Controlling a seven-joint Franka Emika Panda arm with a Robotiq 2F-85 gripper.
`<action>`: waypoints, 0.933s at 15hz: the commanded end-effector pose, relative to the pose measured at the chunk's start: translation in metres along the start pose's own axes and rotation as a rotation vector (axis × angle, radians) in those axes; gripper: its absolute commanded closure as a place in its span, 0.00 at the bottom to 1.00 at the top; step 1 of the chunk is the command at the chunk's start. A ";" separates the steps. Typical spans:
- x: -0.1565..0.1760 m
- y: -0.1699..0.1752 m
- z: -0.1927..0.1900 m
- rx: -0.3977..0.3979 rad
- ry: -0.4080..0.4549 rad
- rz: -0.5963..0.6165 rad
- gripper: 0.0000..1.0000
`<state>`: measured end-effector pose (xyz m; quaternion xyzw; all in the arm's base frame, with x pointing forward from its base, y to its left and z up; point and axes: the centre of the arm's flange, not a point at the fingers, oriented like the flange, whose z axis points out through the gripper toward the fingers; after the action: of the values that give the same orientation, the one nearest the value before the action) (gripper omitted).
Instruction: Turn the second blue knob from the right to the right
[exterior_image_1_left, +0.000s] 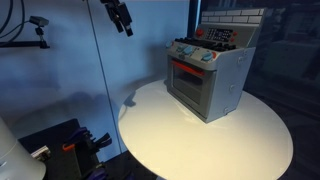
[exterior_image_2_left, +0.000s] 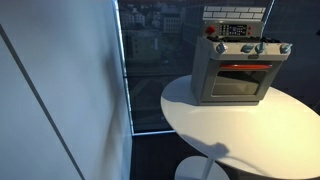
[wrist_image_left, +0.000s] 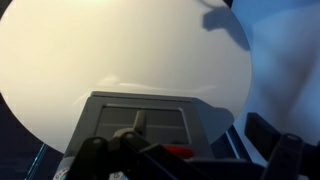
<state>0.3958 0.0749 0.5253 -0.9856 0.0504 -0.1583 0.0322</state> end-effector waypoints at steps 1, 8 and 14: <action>0.041 0.010 -0.006 -0.003 0.055 0.054 0.00; 0.072 0.049 0.005 0.009 0.178 0.191 0.00; 0.067 0.059 0.011 0.004 0.183 0.203 0.00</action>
<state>0.4570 0.0094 0.5306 -0.9567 0.1525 -0.2439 0.0454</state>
